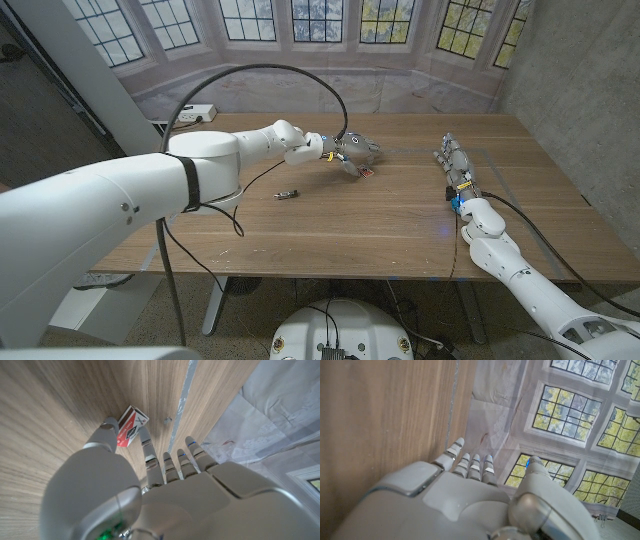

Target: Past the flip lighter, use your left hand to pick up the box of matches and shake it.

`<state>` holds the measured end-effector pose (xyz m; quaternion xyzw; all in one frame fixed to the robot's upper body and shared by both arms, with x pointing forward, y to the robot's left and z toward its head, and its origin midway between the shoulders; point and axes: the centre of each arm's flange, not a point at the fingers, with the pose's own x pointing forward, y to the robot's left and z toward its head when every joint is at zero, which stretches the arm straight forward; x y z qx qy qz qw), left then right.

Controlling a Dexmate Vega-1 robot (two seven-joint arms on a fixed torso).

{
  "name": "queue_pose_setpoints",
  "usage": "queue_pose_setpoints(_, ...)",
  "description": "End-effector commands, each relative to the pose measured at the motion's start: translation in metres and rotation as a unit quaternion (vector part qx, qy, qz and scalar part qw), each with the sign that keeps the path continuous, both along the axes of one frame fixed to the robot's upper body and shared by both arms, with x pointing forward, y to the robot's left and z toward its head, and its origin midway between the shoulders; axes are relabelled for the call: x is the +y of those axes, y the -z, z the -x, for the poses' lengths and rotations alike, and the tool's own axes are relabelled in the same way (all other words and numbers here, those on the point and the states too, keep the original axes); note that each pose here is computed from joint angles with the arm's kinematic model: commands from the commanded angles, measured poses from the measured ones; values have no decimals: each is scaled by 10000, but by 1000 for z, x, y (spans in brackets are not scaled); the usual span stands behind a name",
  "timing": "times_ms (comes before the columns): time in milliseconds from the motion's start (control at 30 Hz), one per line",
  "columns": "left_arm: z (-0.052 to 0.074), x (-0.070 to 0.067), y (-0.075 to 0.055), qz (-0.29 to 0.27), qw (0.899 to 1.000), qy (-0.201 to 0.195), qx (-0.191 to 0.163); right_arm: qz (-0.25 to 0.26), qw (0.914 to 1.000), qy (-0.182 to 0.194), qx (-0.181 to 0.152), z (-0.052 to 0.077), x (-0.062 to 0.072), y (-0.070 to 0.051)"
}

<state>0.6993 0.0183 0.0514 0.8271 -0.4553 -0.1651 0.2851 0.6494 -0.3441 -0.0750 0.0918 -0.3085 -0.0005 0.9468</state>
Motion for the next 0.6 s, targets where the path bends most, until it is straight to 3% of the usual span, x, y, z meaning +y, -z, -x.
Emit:
queue_pose_setpoints(33,2,-1,-3,88,9999,80,29,-21,10000,14,-8,1,-1,1)
queue_pose_setpoints(600,10,-1,-16,71,9998,205,-26,-8,10000,-17,-38,3,-1,0)
